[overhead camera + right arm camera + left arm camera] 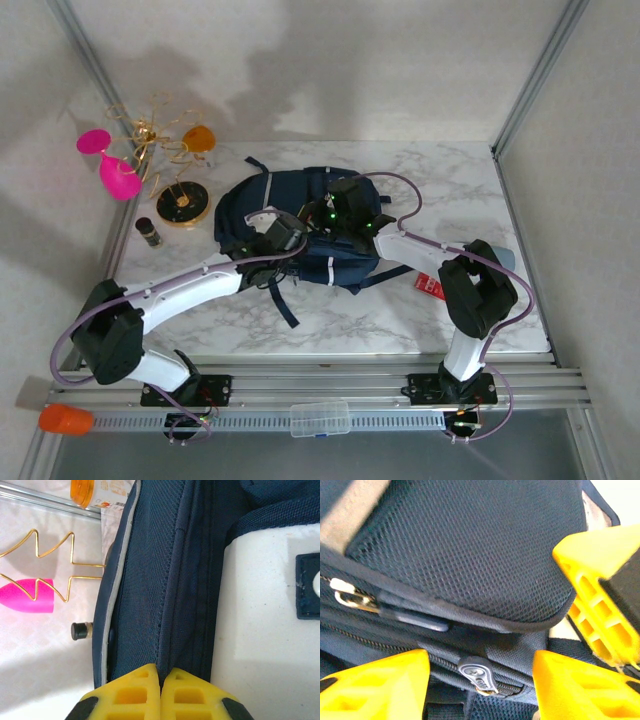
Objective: Pack books, pencil case, and school supplies into a backpack
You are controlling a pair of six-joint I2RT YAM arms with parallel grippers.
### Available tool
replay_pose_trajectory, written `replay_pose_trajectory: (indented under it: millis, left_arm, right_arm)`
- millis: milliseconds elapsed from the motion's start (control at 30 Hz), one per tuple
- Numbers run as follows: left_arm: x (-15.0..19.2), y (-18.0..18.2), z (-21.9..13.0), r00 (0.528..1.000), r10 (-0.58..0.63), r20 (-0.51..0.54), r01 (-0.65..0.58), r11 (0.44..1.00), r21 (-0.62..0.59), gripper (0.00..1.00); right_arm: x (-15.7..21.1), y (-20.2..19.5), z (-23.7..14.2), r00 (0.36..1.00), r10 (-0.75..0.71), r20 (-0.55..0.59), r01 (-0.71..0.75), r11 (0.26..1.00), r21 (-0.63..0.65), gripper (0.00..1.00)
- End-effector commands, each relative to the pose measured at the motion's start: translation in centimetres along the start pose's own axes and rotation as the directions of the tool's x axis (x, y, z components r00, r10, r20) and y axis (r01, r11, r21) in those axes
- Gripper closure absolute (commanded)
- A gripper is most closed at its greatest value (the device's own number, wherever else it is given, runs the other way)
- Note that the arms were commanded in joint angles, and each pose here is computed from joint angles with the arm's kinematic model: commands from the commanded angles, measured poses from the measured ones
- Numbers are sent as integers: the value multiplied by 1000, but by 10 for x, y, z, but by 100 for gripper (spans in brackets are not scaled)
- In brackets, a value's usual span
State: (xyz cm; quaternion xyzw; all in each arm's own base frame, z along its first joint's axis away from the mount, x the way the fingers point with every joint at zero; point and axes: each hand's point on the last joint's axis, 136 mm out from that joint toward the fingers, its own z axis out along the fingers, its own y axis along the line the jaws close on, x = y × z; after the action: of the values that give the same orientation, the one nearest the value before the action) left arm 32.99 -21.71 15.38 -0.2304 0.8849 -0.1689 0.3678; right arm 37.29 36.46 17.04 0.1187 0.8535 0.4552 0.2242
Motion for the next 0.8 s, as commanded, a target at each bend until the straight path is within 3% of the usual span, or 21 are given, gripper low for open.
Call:
replay_pose_trajectory:
  millis: [0,167,333,600,767]
  left_arm:
    - [-28,1,-20,995,66,78,-66,998,-7,40]
    - [-27,18,-28,978,206,39,-205,979,-12,35]
    - [-20,3,-37,935,354,32,-355,927,116,35]
    - [-4,-13,-18,975,204,-82,-190,970,154,46]
    - [-5,4,1,993,95,-68,-93,995,36,46]
  right_arm:
    - [-34,65,-34,993,-37,111,58,979,-197,100]
    - [-35,65,-34,993,-41,113,62,979,-196,100]
    - [-34,66,-33,993,-45,105,65,979,-196,100]
    - [-35,65,-30,994,-43,103,62,980,-190,100]
    - [-35,63,-29,994,-40,105,59,981,-187,100]
